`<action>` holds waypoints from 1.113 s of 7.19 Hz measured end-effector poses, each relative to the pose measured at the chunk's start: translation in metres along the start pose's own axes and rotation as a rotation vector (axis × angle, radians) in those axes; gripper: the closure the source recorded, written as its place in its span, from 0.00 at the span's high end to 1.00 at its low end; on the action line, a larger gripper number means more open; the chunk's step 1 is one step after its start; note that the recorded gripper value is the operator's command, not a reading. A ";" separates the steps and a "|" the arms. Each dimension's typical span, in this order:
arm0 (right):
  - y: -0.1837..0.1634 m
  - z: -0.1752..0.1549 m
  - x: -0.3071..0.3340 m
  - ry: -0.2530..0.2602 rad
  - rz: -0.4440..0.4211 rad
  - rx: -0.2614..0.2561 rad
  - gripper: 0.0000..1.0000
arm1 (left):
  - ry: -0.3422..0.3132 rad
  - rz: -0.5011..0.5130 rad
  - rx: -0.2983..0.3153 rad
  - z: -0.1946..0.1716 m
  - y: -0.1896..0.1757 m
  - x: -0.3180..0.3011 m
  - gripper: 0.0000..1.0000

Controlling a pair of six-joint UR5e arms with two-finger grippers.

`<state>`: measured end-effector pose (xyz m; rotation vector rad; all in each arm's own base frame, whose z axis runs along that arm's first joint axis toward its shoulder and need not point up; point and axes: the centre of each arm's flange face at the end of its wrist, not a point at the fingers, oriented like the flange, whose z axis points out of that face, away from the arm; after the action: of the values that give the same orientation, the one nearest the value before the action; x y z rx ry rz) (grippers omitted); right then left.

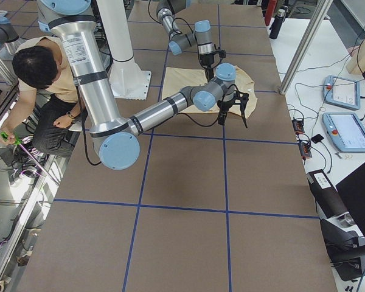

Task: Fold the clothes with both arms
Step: 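Raise the left gripper away while the right gripper moves to the hem corner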

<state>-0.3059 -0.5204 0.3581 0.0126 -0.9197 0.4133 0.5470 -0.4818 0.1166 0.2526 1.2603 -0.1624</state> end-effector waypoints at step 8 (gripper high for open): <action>0.297 0.057 0.001 0.036 0.143 0.001 0.87 | -0.152 0.293 -0.074 -0.140 -0.053 -0.235 0.73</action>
<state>-0.4544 -0.2568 0.3448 -0.0597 -0.8879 0.5446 0.3345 -0.4980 0.2964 0.3511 1.0627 0.1145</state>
